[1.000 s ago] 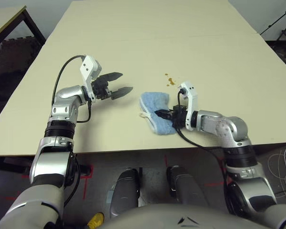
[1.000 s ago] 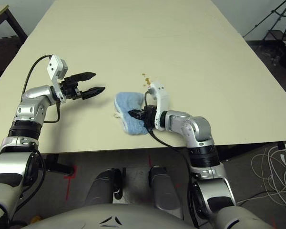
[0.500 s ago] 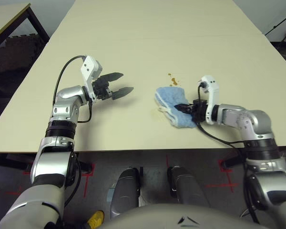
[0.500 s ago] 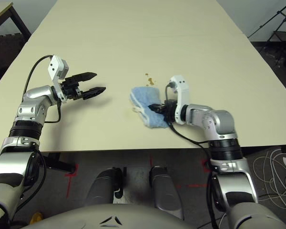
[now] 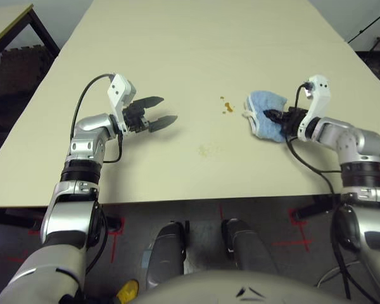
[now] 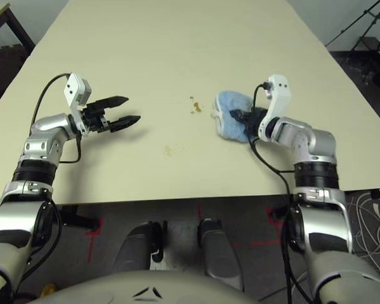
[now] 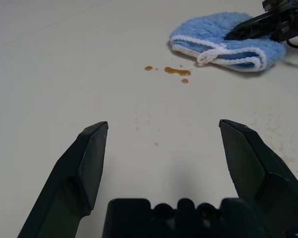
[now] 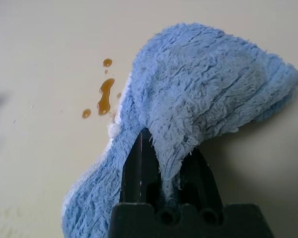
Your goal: Wipe the water off the table with a rag.
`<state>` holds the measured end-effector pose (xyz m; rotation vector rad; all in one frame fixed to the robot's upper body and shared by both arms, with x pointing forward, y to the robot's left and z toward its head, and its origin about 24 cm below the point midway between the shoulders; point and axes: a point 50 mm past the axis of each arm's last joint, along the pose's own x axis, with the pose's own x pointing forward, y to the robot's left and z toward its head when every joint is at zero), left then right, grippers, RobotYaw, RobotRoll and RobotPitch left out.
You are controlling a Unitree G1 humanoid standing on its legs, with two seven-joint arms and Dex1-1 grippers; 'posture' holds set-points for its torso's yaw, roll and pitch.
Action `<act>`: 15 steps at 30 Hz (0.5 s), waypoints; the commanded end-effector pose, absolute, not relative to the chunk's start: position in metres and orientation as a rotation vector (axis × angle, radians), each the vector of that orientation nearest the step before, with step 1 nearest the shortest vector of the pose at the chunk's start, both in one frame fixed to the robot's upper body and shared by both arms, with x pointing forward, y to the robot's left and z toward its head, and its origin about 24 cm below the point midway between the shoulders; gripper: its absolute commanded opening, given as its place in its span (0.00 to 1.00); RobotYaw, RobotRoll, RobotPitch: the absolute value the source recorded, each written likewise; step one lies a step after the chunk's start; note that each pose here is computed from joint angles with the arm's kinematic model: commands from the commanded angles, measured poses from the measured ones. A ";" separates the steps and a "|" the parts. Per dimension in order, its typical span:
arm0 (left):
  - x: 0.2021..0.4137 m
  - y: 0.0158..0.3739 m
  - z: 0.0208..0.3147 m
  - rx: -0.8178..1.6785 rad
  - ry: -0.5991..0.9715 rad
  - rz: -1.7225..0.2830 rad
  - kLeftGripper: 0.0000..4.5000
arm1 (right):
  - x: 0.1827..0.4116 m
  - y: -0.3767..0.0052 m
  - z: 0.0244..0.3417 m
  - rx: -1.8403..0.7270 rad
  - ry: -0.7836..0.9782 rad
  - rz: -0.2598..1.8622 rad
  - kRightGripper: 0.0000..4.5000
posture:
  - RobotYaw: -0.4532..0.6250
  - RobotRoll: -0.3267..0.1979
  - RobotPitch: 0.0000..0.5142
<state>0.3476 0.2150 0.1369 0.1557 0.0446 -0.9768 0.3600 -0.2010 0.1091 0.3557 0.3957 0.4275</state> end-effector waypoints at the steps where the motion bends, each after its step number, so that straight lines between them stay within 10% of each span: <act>1: 0.347 0.218 0.137 0.169 0.051 -0.970 1.00 | 0.371 -0.197 0.105 0.345 0.371 0.370 0.02 | 0.31 0.62 0.26; 15: 0.346 0.223 0.140 0.176 0.047 -0.956 1.00 | 0.388 -0.132 0.092 0.359 0.402 0.492 0.02 | 0.33 0.62 0.24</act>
